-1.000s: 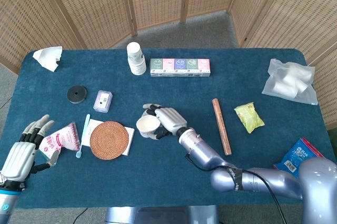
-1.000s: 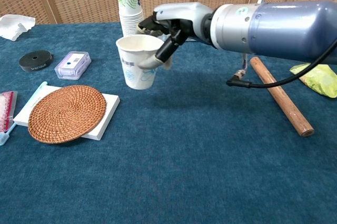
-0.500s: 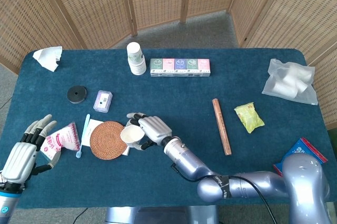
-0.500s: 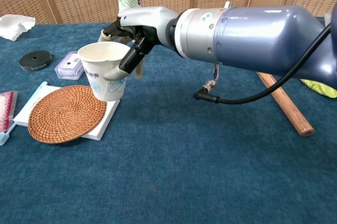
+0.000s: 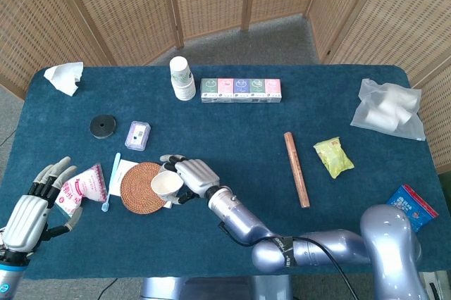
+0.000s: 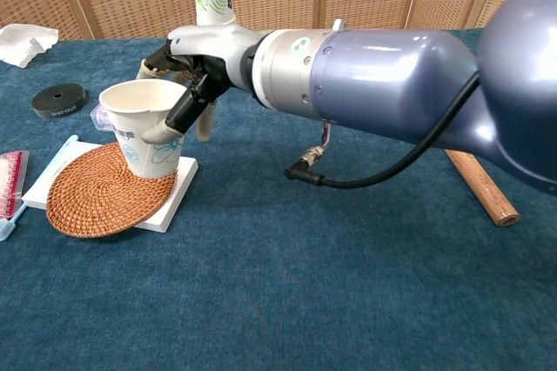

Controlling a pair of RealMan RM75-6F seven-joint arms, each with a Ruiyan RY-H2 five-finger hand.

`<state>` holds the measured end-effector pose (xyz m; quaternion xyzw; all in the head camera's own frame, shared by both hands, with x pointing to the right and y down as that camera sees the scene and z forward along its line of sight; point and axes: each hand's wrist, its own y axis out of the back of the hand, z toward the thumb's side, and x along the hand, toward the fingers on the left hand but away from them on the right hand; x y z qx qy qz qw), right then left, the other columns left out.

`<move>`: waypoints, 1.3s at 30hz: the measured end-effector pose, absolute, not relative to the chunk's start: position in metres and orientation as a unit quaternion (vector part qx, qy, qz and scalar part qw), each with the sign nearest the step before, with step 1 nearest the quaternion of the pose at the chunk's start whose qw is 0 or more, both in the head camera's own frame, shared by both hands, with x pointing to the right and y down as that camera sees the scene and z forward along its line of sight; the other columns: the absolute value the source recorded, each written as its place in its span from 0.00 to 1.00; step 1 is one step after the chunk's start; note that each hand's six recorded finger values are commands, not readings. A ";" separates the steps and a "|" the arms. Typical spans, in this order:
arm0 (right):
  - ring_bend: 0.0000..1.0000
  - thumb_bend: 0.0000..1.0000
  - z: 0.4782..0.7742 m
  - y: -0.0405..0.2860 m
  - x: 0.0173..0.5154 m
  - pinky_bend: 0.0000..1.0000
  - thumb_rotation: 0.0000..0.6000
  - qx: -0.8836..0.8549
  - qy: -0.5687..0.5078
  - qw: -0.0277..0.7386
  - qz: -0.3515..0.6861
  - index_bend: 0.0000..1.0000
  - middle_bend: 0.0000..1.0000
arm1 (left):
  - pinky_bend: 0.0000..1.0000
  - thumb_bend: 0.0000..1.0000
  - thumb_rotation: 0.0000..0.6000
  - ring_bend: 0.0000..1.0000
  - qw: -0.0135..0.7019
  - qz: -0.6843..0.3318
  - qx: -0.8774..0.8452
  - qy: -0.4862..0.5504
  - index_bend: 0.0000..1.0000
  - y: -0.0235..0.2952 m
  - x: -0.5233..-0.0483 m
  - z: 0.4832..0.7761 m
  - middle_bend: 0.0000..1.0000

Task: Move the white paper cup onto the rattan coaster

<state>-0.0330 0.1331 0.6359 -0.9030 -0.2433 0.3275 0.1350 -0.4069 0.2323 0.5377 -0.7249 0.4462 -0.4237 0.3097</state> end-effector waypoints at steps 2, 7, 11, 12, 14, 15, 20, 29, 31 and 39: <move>0.13 0.36 0.637 0.133 -0.037 0.50 1.00 -0.903 -0.244 0.134 0.327 0.32 0.15 | 0.00 0.45 0.92 0.00 0.310 -0.422 -0.725 0.448 0.03 0.233 -0.407 0.537 0.00; 0.13 0.36 0.640 0.135 -0.046 0.50 1.00 -0.904 -0.245 0.129 0.325 0.32 0.15 | 0.00 0.45 0.92 0.00 0.308 -0.422 -0.724 0.450 0.03 0.235 -0.409 0.536 0.00; 0.13 0.36 0.640 0.136 -0.051 0.50 1.00 -0.905 -0.246 0.125 0.324 0.32 0.15 | 0.00 0.45 0.92 0.00 0.307 -0.423 -0.724 0.450 0.03 0.236 -0.409 0.535 0.00; 0.13 0.36 0.641 0.137 -0.052 0.50 1.00 -0.905 -0.246 0.124 0.324 0.32 0.14 | 0.00 0.45 0.91 0.00 0.307 -0.424 -0.723 0.450 0.03 0.237 -0.410 0.535 0.00; 0.13 0.36 0.641 0.137 -0.054 0.50 1.00 -0.905 -0.246 0.124 0.324 0.32 0.15 | 0.00 0.45 0.91 0.00 0.306 -0.425 -0.724 0.449 0.03 0.237 -0.410 0.536 0.00; 0.13 0.36 0.641 0.137 -0.055 0.50 1.00 -0.905 -0.245 0.124 0.324 0.32 0.14 | 0.00 0.45 0.91 0.00 0.306 -0.426 -0.723 0.449 0.03 0.237 -0.410 0.536 0.00; 0.13 0.36 0.642 0.137 -0.056 0.50 1.00 -0.905 -0.245 0.123 0.326 0.32 0.14 | 0.00 0.45 0.92 0.00 0.304 -0.430 -0.722 0.448 0.03 0.238 -0.411 0.537 0.00; 0.13 0.36 0.643 0.133 -0.046 0.50 1.00 -0.899 -0.252 0.132 0.334 0.32 0.14 | 0.00 0.45 0.92 0.00 0.306 -0.430 -0.722 0.448 0.03 0.237 -0.411 0.536 0.00; 0.13 0.36 0.643 0.132 -0.042 0.50 1.00 -0.897 -0.252 0.136 0.338 0.32 0.14 | 0.00 0.45 0.92 0.00 0.306 -0.428 -0.723 0.448 0.03 0.236 -0.410 0.537 0.00; 0.13 0.36 0.657 0.129 -0.021 0.49 1.00 -0.883 -0.252 0.154 0.365 0.31 0.14 | 0.00 0.45 0.92 0.00 0.308 -0.427 -0.723 0.447 0.03 0.236 -0.408 0.537 0.00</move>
